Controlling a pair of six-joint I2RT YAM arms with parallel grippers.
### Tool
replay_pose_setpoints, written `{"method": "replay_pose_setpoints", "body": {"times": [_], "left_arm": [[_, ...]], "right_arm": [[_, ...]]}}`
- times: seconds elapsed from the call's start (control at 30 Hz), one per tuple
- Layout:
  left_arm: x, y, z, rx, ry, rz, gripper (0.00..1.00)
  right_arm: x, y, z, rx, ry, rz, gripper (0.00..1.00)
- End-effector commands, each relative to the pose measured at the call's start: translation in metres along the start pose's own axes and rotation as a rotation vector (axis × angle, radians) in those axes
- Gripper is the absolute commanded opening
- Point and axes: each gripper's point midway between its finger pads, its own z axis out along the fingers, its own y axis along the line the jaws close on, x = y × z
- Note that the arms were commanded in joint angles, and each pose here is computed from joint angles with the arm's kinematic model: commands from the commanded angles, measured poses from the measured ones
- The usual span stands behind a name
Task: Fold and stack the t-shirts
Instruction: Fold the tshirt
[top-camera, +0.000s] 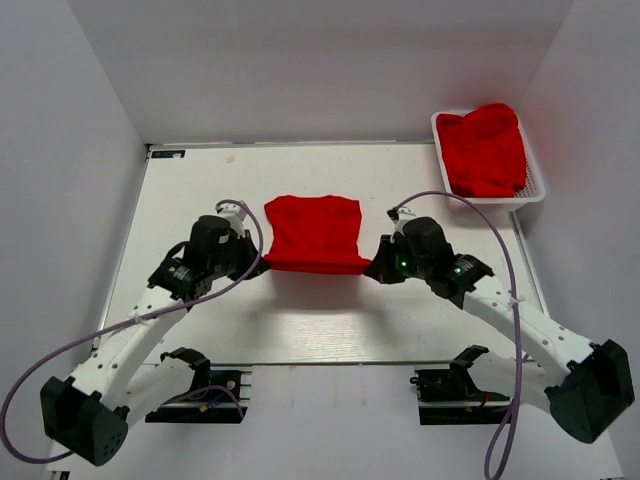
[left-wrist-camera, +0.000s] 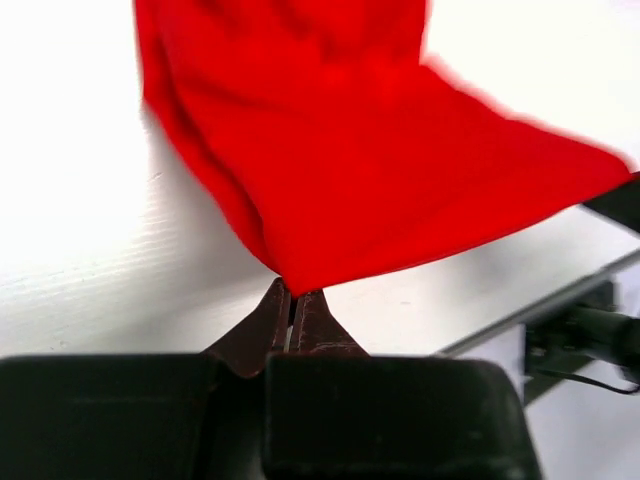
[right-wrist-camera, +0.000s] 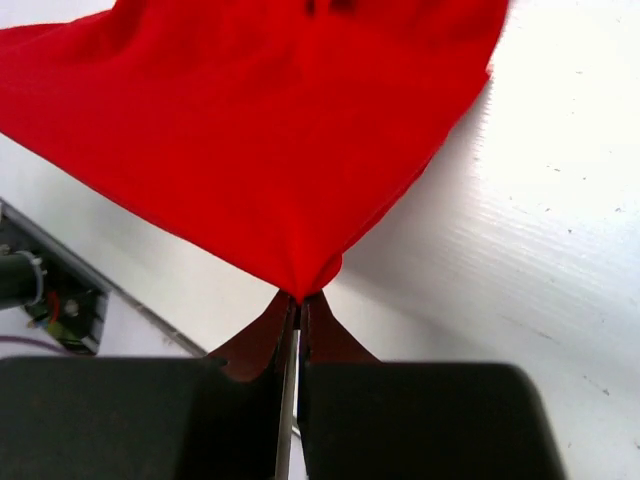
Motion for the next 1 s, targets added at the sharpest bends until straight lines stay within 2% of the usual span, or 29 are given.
{"method": "replay_pose_setpoints", "body": {"times": [0.0,0.27,0.43,0.63,0.67,0.97], "left_arm": [[-0.009,0.003,-0.024,-0.053,-0.018,-0.029,0.00],[-0.047,0.004,-0.016,-0.144,-0.087,-0.069,0.00],[-0.063,0.012,0.001,-0.222,-0.073,-0.099,0.00],[-0.075,0.029,0.017,-0.342,-0.065,-0.147,0.00],[-0.084,0.028,0.017,-0.354,-0.087,-0.156,0.00],[-0.118,0.040,0.040,-0.449,-0.120,-0.164,0.00]], "right_arm": [[0.011,-0.012,-0.018,0.071,0.032,0.035,0.00],[-0.054,0.003,-0.031,0.101,-0.125,-0.008,0.00],[-0.069,-0.001,-0.012,0.141,-0.101,-0.025,0.00],[-0.106,0.001,0.008,0.168,-0.134,-0.052,0.00],[-0.117,0.002,0.008,0.178,-0.162,-0.056,0.00],[-0.158,-0.014,0.043,0.217,-0.144,-0.073,0.00]]}}
